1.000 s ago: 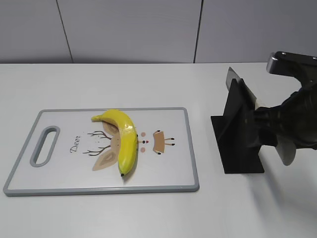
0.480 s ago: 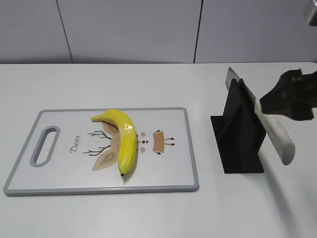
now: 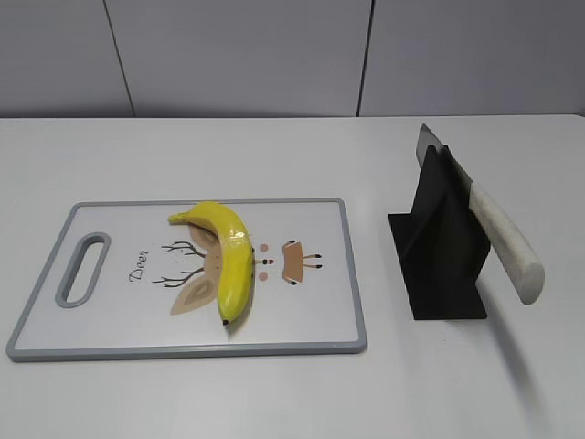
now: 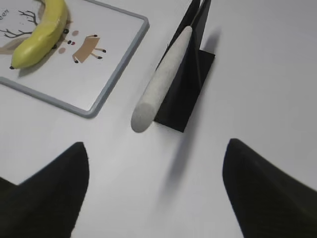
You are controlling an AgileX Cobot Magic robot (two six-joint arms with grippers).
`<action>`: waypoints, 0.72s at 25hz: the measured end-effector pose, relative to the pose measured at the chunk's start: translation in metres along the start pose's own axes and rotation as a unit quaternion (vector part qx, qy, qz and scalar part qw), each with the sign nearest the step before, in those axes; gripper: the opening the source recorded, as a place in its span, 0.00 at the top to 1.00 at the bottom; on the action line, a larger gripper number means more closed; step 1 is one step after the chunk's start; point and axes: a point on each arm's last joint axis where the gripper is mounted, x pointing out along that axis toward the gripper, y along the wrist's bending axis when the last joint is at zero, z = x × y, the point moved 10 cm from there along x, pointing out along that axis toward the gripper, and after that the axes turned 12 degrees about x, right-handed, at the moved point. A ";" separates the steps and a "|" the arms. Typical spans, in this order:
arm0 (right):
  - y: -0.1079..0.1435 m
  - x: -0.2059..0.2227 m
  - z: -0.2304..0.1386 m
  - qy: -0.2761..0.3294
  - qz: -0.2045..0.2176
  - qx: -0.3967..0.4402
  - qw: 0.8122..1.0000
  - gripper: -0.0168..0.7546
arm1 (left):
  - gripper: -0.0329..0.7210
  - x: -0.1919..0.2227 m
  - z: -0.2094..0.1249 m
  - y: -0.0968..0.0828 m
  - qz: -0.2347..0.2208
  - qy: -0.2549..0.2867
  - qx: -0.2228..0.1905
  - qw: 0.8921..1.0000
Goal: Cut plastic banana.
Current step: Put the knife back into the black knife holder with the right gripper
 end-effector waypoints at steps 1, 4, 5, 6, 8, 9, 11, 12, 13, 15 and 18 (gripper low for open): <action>-0.001 -0.005 -0.006 -0.007 0.002 -0.008 1.000 0.15 | 0.18 0.000 0.000 0.000 0.000 0.000 0.000 1.000; -0.005 -0.020 -0.023 -0.017 0.004 -0.024 1.000 0.19 | 0.18 0.000 0.000 0.000 0.000 0.000 0.000 1.000; -0.006 -0.024 -0.028 -0.017 0.003 -0.026 1.000 0.20 | 0.18 0.000 0.000 0.000 0.000 0.000 0.000 1.000; -0.008 -0.028 -0.033 -0.016 0.002 -0.028 0.999 0.21 | 0.18 0.000 0.000 0.000 0.000 0.000 0.000 1.000; -0.010 -0.034 -0.043 -0.015 0.000 -0.031 0.999 0.21 | 0.18 0.000 0.000 0.000 0.000 0.000 0.000 1.000; -0.012 -0.034 -0.047 -0.014 -0.002 -0.032 0.999 0.21 | 0.18 0.000 0.000 0.000 0.000 0.000 0.000 1.000; -0.015 -0.035 -0.055 -0.017 -0.004 -0.035 0.999 0.21 | 0.19 0.000 0.000 0.000 0.000 0.000 0.000 1.000; -0.015 -0.036 -0.058 -0.020 -0.003 -0.035 0.999 0.21 | 0.19 0.000 0.000 0.000 0.000 0.000 0.000 1.000; -0.015 -0.037 -0.058 -0.024 -0.003 -0.035 0.999 0.21 | 0.19 0.000 0.000 0.000 0.000 0.000 0.000 1.000; -0.015 -0.042 -0.057 -0.040 0.000 -0.035 0.999 0.21 | 0.19 0.000 0.000 0.000 0.000 0.000 0.000 1.000; -0.014 -0.048 -0.056 -0.062 0.004 -0.035 0.997 0.21 | 0.19 0.000 0.000 0.000 0.000 0.000 0.000 1.000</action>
